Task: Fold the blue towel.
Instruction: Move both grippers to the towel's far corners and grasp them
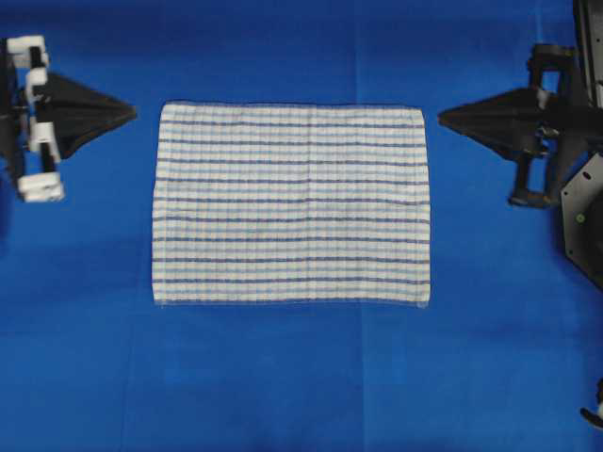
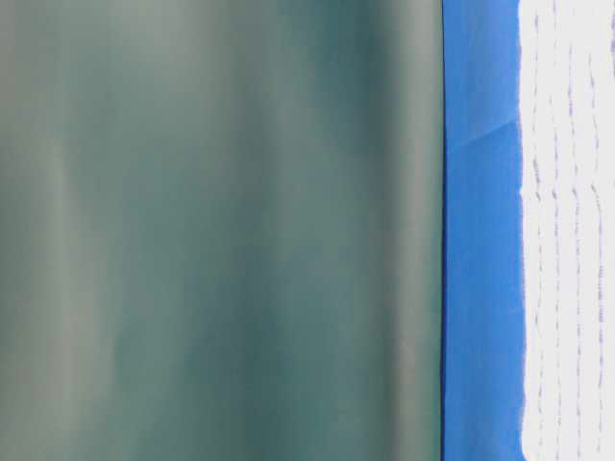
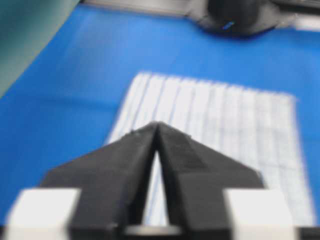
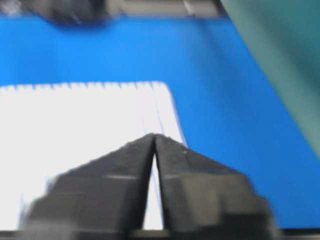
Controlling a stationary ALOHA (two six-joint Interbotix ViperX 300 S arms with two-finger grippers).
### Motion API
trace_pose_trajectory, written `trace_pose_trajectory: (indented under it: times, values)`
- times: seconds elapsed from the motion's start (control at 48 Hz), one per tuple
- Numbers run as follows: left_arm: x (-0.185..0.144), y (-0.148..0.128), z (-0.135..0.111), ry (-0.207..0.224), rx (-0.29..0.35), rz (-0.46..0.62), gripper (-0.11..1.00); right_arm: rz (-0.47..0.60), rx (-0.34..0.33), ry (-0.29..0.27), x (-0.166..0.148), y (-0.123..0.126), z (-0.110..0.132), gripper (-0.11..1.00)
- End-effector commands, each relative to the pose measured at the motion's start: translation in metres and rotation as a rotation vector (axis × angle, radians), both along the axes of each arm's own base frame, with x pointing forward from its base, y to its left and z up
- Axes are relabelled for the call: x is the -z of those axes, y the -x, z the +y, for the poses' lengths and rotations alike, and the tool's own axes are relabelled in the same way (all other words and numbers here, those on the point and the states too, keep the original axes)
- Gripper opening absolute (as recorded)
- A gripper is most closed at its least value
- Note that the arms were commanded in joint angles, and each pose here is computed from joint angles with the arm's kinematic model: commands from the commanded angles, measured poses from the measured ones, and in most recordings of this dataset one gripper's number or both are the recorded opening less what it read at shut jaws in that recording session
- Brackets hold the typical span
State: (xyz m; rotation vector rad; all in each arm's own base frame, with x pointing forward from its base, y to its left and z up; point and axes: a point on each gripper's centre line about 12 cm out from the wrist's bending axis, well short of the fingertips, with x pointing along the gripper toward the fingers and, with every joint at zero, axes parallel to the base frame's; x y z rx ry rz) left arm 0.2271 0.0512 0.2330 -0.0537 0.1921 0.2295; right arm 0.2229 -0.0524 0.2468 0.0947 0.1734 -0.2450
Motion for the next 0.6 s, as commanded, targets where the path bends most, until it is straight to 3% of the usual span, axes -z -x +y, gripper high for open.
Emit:
trace_pose_trajectory:
  times: [0.0, 0.146, 0.187, 0.229, 0.417, 0.583]
  values:
    - [0.006, -0.006, 0.009, 0.009, -0.032, 0.026, 0.19, 0.034, 0.037, -0.014, 0.007, -0.004, -0.010, 0.27]
    - [0.028, -0.013, 0.022, 0.034, -0.080, 0.102, 0.60, 0.110, 0.113, -0.055, 0.029, -0.007, -0.027, 0.67]
    - [0.035, -0.015, 0.026, 0.039, -0.090, 0.123, 0.73, 0.131, 0.136, -0.066, 0.036, -0.006, -0.033, 0.74]
    - [0.042, -0.017, 0.030, 0.045, -0.105, 0.140, 0.79, 0.152, 0.157, -0.076, 0.043, -0.007, -0.038, 0.75]
    - [0.078, -0.021, 0.055, 0.076, -0.187, 0.226, 0.71, 0.226, 0.240, -0.117, 0.078, -0.008, -0.057, 0.69]
    - [0.103, -0.025, 0.072, 0.098, -0.239, 0.277, 0.71, 0.280, 0.289, -0.137, 0.104, -0.009, -0.071, 0.69]
